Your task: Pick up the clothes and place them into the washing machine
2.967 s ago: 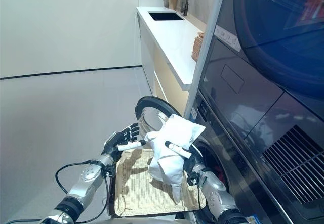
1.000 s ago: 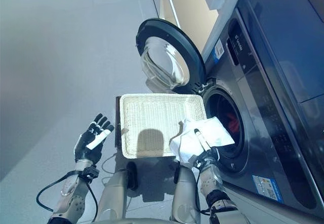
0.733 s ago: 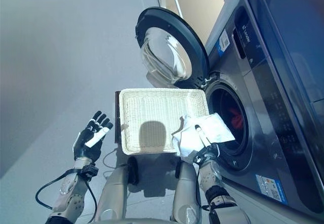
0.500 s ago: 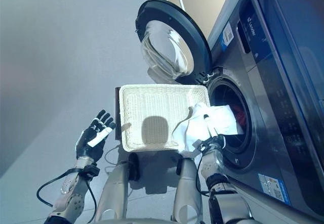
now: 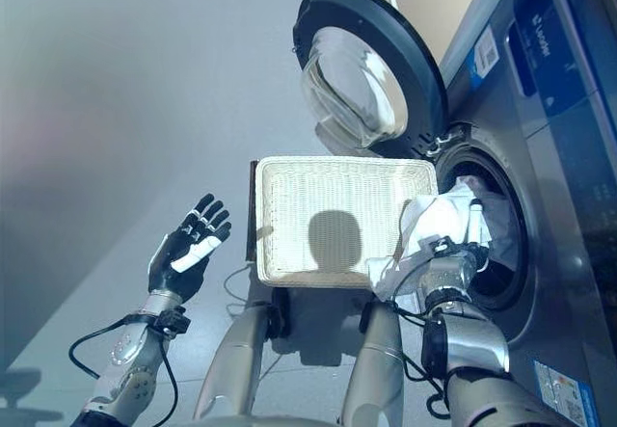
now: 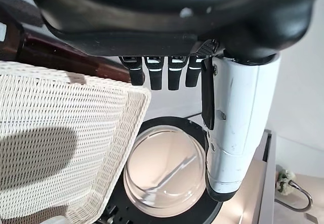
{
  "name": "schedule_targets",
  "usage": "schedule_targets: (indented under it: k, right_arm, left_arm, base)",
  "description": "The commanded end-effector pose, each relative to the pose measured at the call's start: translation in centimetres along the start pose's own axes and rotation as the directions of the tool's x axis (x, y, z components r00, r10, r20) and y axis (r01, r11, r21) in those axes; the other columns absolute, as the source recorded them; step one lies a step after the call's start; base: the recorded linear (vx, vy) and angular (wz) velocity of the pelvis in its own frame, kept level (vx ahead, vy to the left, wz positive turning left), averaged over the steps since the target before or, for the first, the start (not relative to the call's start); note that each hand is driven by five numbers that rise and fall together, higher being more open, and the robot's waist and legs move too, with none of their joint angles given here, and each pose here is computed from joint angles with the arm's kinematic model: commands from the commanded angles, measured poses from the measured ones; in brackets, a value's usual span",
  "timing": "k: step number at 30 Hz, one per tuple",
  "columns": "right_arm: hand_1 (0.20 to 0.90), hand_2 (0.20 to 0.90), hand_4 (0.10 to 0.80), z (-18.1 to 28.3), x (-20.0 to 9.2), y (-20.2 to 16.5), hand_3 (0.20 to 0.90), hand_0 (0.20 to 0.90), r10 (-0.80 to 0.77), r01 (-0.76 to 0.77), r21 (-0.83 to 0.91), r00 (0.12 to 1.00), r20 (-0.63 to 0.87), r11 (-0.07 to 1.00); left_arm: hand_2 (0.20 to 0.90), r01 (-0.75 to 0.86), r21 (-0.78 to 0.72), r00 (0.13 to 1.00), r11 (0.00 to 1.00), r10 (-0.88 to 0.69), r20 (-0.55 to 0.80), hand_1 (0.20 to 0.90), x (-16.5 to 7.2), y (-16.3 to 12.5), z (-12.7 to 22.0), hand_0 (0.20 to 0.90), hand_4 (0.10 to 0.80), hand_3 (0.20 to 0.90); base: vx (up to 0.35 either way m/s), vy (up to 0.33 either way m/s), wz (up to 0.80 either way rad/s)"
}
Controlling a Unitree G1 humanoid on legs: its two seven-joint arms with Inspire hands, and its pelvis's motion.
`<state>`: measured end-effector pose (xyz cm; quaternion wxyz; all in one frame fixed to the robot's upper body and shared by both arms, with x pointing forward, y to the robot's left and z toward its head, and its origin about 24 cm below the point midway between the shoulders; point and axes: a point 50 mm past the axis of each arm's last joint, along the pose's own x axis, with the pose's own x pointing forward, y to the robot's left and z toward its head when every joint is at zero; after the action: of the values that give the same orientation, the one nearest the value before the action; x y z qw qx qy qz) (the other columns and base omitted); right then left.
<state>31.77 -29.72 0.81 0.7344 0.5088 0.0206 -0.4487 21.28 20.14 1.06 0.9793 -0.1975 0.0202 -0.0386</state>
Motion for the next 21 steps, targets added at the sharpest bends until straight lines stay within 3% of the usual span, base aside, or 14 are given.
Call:
schedule_targets:
  k: [1, 8, 21]
  right_arm:
    - [0.2, 0.2, 0.3, 6.3, 0.7, 3.1, 0.2, 0.2, 0.027, -0.056, 0.117, 0.972, 0.233, 0.992]
    - [0.2, 0.2, 0.3, 12.3, 1.0, 2.7, 0.2, 0.2, -0.155, 0.038, 0.326, 0.927, 0.341, 0.944]
    - [0.2, 0.2, 0.3, 23.7, -1.3, 4.9, 0.2, 0.2, -0.209, -0.028, 0.374, 0.79, 0.577, 0.927]
  left_arm:
    - [0.9, 0.124, 0.019, 0.972, 0.992, -0.126, 0.197, 0.9, -0.3, -1.8, 3.9, 0.9, 0.8, 0.9]
    - [0.9, 0.169, 0.031, 0.963, 0.985, -0.172, 0.207, 0.9, -0.3, -2.3, 4.8, 0.9, 0.8, 0.9]
    - [0.9, 0.223, 0.017, 0.934, 0.975, -0.218, 0.283, 0.9, -1.0, -3.0, 6.8, 0.9, 0.8, 0.9]
  base:
    - [-0.024, 0.02, 0.09]
    - [-0.024, 0.022, 0.1]
    - [-0.011, 0.023, 0.02]
